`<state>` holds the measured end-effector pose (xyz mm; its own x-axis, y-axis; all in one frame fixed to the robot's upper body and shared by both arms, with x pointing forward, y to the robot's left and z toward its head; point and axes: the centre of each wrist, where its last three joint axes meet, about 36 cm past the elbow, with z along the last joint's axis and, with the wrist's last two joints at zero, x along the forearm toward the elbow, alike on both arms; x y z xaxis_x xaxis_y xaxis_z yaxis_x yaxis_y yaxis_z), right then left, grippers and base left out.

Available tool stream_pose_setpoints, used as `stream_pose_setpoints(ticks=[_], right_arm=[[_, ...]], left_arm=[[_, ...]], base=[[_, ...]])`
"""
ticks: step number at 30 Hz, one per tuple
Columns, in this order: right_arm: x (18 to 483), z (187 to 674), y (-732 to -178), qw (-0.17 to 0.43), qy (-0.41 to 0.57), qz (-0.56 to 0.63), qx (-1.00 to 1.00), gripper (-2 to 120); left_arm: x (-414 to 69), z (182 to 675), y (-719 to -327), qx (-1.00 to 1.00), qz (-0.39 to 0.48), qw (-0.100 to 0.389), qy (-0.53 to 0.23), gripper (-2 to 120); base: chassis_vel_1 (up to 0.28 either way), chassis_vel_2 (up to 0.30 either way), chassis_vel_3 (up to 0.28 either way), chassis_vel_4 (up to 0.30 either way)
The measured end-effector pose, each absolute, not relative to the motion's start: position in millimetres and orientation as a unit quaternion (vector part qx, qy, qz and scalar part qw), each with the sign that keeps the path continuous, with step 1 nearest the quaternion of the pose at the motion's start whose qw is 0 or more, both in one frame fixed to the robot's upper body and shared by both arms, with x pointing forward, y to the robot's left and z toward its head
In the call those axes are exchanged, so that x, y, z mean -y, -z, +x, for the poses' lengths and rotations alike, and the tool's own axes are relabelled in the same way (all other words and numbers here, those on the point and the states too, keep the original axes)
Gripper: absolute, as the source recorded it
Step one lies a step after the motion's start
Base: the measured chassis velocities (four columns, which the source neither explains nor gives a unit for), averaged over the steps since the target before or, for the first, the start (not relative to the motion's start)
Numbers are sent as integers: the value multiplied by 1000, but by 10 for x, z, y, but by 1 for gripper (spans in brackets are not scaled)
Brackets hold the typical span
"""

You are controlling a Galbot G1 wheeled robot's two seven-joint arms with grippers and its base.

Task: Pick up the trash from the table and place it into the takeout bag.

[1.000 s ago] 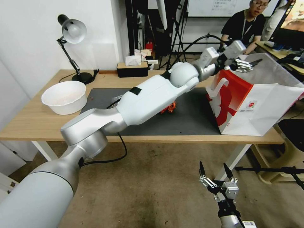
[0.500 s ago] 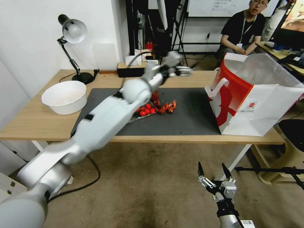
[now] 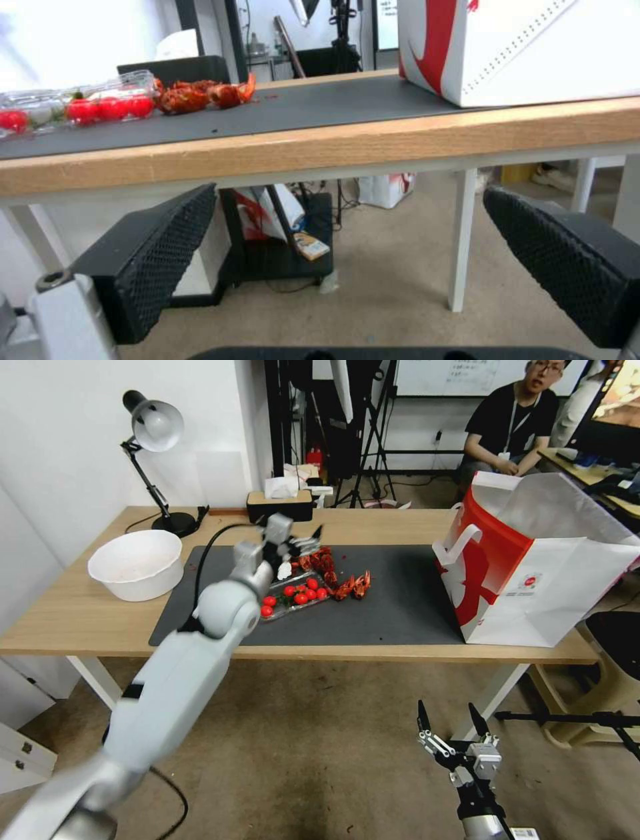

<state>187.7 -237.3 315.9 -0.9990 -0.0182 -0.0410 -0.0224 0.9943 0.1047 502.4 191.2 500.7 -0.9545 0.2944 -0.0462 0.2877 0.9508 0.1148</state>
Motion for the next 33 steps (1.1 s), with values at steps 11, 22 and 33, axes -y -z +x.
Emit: stream_pose_setpoints(ticks=[11,22,33], right_arm=[[2429,1914,-3263,33,-45,-25,-998,100],[2533,1961,-3334,39,-55,-45,-997,100],[2678,2145,-3471,61,-63,-43,-995,100]], left_arm=[[-2312,4430,-4524,-994,103,3,-42,100],[-2850,3617,-4014,-997,70,-3,-25,100],[-2935,2885,-3606,-999,43,4,3,100]], base=[[0,0,0,0],[0,0,0,0],[0,0,0,0]])
